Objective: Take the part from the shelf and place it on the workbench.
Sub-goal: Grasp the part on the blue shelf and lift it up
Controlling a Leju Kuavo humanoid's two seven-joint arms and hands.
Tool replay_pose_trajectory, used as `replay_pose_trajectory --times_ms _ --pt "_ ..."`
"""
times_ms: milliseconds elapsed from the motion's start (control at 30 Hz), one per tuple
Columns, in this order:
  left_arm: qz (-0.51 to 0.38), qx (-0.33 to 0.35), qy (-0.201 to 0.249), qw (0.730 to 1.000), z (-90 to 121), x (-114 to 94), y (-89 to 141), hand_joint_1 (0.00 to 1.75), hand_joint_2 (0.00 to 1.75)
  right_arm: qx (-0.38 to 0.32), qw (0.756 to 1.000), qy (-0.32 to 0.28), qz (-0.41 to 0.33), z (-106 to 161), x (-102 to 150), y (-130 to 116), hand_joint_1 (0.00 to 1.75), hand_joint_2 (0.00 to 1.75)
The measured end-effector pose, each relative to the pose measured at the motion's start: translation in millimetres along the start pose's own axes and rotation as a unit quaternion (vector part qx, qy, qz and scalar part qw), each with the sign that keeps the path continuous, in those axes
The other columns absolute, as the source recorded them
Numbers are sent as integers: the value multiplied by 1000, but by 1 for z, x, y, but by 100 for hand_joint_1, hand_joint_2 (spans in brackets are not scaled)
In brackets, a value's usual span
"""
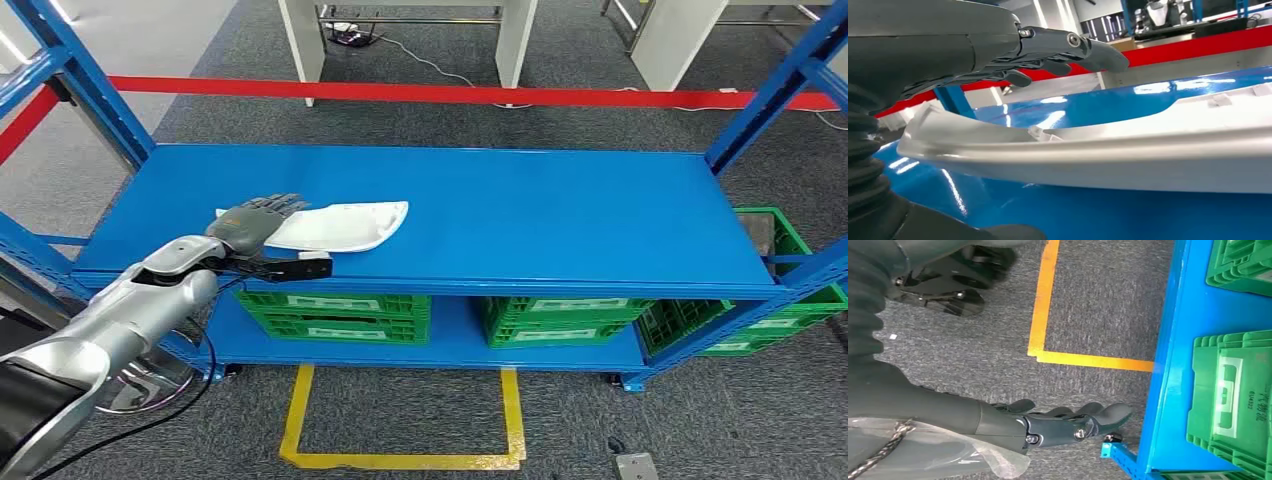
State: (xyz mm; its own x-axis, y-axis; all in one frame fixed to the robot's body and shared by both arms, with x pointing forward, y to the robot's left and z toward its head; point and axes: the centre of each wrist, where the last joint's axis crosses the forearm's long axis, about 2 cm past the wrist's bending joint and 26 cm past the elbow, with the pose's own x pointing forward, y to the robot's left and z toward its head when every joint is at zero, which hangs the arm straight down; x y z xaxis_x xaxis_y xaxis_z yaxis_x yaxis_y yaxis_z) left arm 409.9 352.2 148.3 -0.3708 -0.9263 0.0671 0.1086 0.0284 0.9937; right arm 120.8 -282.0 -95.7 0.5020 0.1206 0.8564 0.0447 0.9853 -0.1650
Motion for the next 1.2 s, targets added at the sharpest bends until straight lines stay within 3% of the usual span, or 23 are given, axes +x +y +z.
replay_pose_trajectory --times_ms 167,300,333,567,1200 --pt "1 -3 3 1000 1 -1 -1 2 175 0 1000 -2 0 -1 1 0 0 175" --pt "1 -6 8 1000 5 -5 -6 168 175 2 1000 -1 1 -1 1 0 0 175" --pt "1 -8 10 1000 6 -5 -8 175 175 2 1000 -1 1 0 0 0 0 175" --pt "16 -36 19 999 17 -9 -26 175 175 3 1000 1 3 1 -1 0 0 175" --pt "22 -27 17 999 15 -10 -21 175 175 3 1000 0 8 0 -1 -3 0 175"
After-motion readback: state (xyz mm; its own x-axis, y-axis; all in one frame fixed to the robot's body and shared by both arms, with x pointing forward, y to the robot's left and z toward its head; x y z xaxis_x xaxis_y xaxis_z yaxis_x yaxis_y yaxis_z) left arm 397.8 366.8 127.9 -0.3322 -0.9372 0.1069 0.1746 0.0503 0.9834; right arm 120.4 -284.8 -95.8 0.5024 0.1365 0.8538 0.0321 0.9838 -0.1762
